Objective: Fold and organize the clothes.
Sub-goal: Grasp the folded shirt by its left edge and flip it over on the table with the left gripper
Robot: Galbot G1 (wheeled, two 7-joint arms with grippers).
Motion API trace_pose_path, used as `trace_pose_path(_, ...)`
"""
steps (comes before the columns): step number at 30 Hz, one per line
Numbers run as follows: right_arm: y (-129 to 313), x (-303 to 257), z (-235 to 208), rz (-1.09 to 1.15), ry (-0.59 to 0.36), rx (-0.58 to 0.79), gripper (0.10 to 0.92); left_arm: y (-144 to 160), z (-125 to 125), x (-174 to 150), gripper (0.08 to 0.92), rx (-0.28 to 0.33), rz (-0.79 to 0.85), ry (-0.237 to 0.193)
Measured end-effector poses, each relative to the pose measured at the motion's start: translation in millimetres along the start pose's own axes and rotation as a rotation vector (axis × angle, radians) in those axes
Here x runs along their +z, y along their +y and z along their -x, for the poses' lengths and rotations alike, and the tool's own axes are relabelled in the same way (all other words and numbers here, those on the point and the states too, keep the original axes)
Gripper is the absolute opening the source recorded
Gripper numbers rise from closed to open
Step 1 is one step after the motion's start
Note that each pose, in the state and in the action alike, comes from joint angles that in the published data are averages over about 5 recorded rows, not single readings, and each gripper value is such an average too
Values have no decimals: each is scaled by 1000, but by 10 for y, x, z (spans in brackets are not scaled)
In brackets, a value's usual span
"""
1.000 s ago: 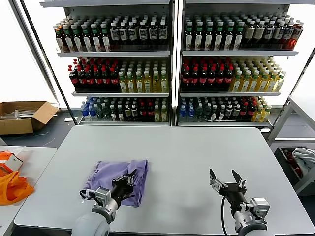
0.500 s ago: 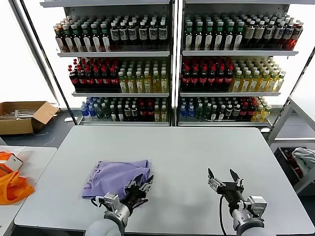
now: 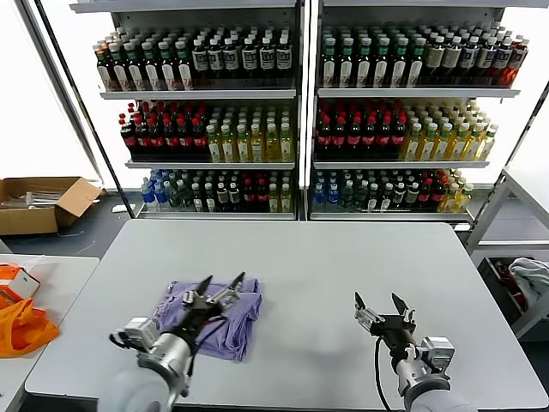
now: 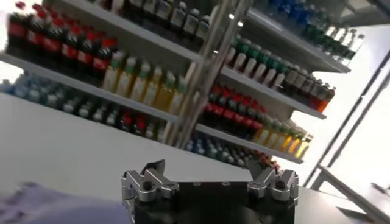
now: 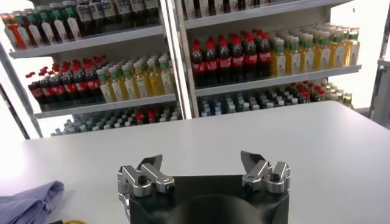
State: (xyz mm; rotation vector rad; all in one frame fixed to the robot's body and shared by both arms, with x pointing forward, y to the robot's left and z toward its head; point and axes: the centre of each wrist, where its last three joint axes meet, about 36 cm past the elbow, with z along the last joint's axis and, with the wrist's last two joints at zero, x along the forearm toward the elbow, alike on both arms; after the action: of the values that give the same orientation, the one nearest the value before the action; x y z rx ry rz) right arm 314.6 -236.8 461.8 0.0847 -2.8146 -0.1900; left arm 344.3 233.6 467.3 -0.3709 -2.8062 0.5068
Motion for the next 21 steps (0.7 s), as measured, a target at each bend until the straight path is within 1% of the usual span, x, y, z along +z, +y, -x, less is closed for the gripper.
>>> trace_pose_path(3,-5,-17,9,-1,-3,-3,823,241,-41,-67,823,-71,74,-23)
trace_pose_path(5,-12,-24,10,-3,-3,-4,823,386,-55,-84,823,-113,114,-31)
trace_pose_path(9,-26,-35,3,-7,-2,-1,823,617,-77,-60,823,-173,157,-22)
trace_pose_path(13,-28,-48,-18,-10,-2,0,823,777,-90,-8,823,-201,172,-2)
trace_pose_path(17,-31,-55,-42,-11,-2,1,823,905,-80,46,823,-218,175,16)
trace_pose_path(21,-20,-56,-62,-10,-2,0,823,1014,-66,120,822,-231,162,44)
